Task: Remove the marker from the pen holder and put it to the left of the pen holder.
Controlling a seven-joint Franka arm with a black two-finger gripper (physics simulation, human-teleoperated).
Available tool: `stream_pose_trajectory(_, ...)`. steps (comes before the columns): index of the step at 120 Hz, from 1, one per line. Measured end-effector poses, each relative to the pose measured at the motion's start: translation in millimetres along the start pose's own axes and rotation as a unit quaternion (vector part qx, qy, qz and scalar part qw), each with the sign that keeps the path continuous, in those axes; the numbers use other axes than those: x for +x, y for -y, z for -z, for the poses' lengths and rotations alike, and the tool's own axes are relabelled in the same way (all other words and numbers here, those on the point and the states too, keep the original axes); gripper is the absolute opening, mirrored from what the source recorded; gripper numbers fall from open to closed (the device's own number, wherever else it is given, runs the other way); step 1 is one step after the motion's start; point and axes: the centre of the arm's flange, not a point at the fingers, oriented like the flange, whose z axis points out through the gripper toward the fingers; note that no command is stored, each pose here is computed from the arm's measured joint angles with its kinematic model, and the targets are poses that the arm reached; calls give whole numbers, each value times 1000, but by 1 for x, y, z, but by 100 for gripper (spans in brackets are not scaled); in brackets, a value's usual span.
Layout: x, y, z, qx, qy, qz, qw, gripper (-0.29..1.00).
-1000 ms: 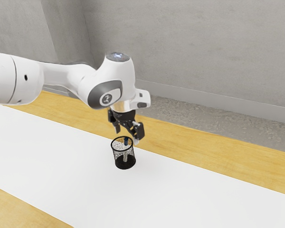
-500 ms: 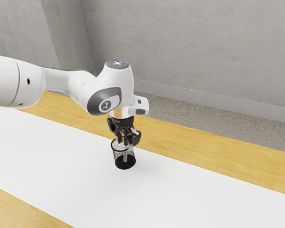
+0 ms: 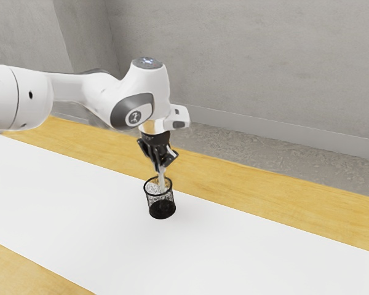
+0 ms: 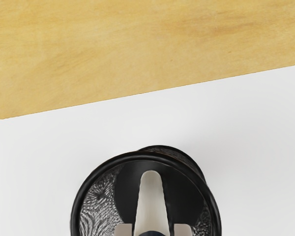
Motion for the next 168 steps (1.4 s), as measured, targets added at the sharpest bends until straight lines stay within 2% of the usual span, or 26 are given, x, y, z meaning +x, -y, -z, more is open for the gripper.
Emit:
stream_pose_trajectory(15,10,38,68,14,-10,38,999,-7)
stream_pose_trajectory(26,6,69,100,20,29,72,997,-7)
stream_pose_trajectory(36,-6,115,64,25,129,114,985,-7)
stream_pose_trajectory(44,-5,153,10,13,225,154,962,-8)
stream_pose_trajectory(57,-19,164,-37,-2,351,171,921,-8)
stream_pose_trajectory(69,-37,170,-65,-12,437,176,882,-8)
stream_pose_trajectory(79,-43,171,-91,-17,488,175,855,-8)
stream_pose_trajectory(90,-40,172,-99,-16,515,175,839,-8)
stream_pose_trajectory(98,-34,173,-100,-15,524,176,833,-8)
stream_pose_trajectory(112,-33,185,-127,-17,549,182,816,-8)
stream_pose_trajectory(136,-29,194,-154,-15,563,189,805,-8)
stream_pose_trajectory(156,-30,194,-162,-16,568,191,801,29)
stream_pose_trajectory(168,-26,196,-155,-22,551,190,812,45)
